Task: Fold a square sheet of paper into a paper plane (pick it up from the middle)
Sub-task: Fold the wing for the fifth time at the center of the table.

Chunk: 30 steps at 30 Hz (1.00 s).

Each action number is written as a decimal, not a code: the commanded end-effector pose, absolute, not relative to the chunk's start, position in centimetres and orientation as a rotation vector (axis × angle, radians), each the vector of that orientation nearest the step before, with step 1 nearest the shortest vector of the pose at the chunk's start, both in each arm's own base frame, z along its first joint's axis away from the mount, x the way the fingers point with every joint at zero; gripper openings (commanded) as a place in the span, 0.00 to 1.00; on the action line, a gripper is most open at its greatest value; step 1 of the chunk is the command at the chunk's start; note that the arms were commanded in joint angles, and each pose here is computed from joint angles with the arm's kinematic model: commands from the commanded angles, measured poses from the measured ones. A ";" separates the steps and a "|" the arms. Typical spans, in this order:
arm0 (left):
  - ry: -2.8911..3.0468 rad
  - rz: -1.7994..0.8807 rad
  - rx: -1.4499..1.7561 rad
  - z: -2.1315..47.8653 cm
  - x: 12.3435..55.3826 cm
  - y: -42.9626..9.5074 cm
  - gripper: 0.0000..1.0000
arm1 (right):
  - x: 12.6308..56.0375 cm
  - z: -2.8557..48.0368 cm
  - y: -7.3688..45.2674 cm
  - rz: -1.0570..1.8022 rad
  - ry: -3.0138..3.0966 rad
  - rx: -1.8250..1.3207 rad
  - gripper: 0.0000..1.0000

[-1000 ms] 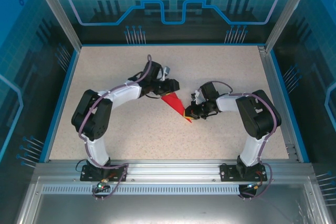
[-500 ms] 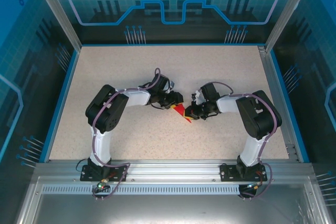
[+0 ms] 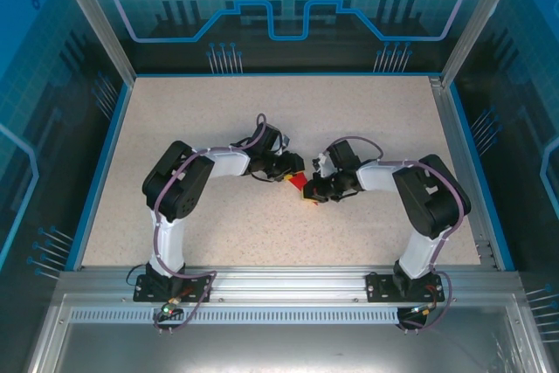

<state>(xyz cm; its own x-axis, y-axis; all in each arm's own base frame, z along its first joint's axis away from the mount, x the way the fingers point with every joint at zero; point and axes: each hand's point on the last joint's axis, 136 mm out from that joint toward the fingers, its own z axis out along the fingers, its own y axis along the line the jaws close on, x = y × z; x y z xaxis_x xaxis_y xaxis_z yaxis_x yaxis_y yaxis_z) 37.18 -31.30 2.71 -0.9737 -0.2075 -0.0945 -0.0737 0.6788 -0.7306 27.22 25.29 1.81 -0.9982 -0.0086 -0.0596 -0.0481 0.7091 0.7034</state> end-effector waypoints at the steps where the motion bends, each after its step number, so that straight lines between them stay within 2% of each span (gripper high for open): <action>1: 2.824 -1.032 -0.290 -1.4 35.6 -29.6 0.43 | 26.2 0.3 24.4 1.070 2.940 -0.063 0.00; 5: 2.830 -1.017 -0.285 -1.5 35.6 -29.4 0.43 | 25.5 -0.9 22.3 0.960 2.982 -0.033 0.00; 19: 2.838 -0.983 -0.269 -1.6 35.7 -29.2 0.42 | 23.8 -1.3 20.7 1.321 2.900 0.179 0.02; 22: 2.837 -0.984 -0.276 -1.7 35.8 -29.1 0.42 | 23.6 -1.6 20.0 1.312 2.912 0.211 0.02; 30: 2.835 -0.989 -0.273 -1.7 35.8 -29.3 0.42 | 25.7 2.2 21.2 1.335 2.806 0.112 0.04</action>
<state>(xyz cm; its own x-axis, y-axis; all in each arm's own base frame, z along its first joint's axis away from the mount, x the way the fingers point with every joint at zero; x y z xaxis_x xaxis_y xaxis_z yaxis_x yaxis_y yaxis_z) 37.22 -31.19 2.63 -0.9733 -0.2063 -0.1004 -0.0701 0.6841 -0.7260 25.51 21.28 1.40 -0.9977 0.0681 -0.0071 0.0361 0.6112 0.7906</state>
